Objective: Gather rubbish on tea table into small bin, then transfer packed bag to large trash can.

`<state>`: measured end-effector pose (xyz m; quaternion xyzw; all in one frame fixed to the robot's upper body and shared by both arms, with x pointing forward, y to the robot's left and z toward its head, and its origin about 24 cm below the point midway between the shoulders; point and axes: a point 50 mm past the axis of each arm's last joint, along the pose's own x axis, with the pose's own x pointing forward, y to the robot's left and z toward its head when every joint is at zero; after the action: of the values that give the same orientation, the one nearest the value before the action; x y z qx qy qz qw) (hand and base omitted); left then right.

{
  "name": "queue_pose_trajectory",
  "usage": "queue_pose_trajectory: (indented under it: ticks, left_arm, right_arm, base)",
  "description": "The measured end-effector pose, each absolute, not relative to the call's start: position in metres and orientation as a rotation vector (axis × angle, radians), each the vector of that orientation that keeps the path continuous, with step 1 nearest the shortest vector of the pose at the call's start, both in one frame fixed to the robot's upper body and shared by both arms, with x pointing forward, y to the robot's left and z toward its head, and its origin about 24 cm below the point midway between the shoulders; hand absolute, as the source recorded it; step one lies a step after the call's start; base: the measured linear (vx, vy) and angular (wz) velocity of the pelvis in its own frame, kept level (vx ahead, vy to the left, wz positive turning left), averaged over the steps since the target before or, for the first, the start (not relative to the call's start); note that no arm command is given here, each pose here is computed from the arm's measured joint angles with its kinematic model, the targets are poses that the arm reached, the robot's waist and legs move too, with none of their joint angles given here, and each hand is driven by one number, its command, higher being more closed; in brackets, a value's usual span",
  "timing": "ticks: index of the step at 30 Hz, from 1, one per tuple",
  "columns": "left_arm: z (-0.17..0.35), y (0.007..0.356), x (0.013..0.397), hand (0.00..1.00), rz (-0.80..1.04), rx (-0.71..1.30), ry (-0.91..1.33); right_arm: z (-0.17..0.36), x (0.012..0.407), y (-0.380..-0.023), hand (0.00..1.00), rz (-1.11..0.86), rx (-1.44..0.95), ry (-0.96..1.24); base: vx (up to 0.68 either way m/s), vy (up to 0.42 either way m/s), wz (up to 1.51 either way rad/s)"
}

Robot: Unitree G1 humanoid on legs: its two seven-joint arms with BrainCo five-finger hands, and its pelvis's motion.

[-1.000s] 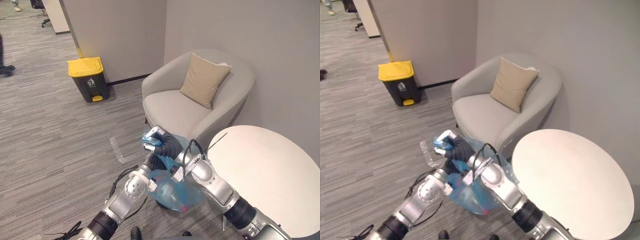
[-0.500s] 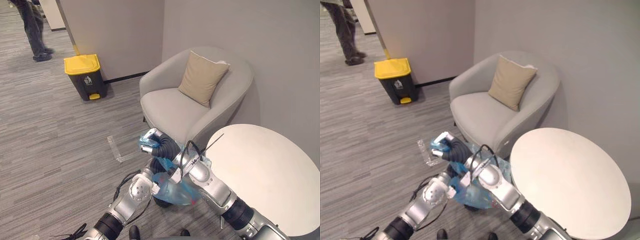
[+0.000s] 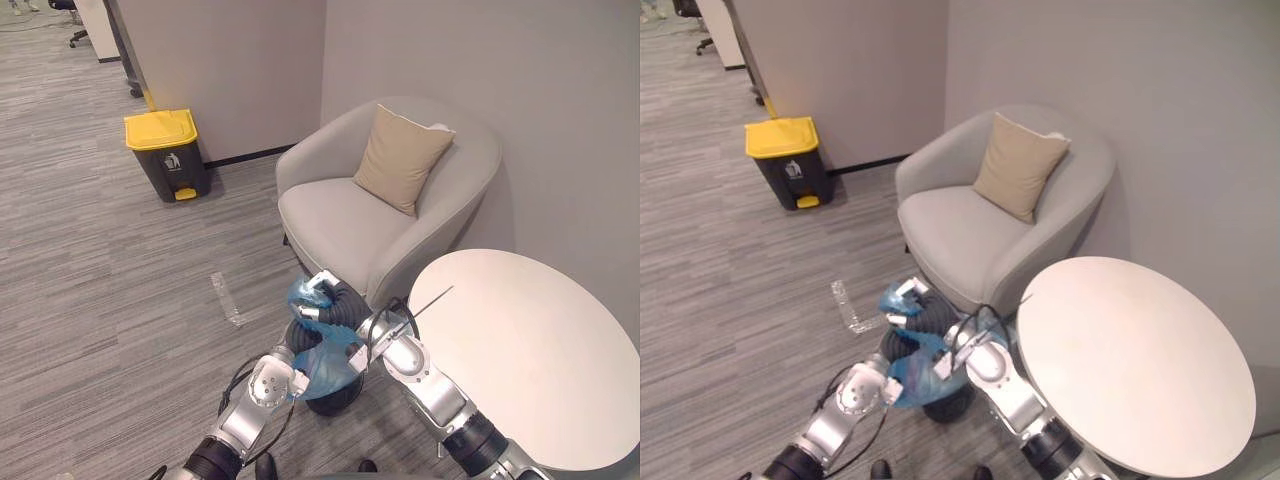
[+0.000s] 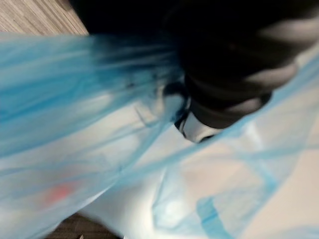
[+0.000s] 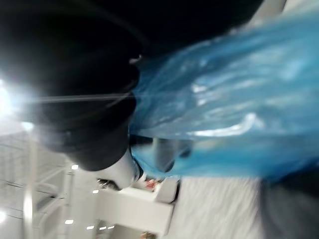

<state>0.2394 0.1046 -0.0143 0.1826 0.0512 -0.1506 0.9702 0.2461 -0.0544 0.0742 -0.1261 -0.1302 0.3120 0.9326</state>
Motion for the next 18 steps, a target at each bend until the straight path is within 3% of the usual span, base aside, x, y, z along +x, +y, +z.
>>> queue_pose_trajectory:
  ticks: [9, 18]
  left_arm:
    - [-0.021, 0.128, 0.234, 1.0, -0.194, 0.306, 0.159]
    - [-0.022, 0.15, 0.222, 1.0, -0.069, 0.246, 0.18]
  right_arm:
    - [0.077, 0.258, -0.102, 0.0, 0.345, -0.571, -0.337]
    - [0.064, 0.242, -0.144, 0.0, 0.046, -0.503, -0.254]
  base:
    - [0.0, 0.0, 0.0]
    - [0.0, 0.0, 0.0]
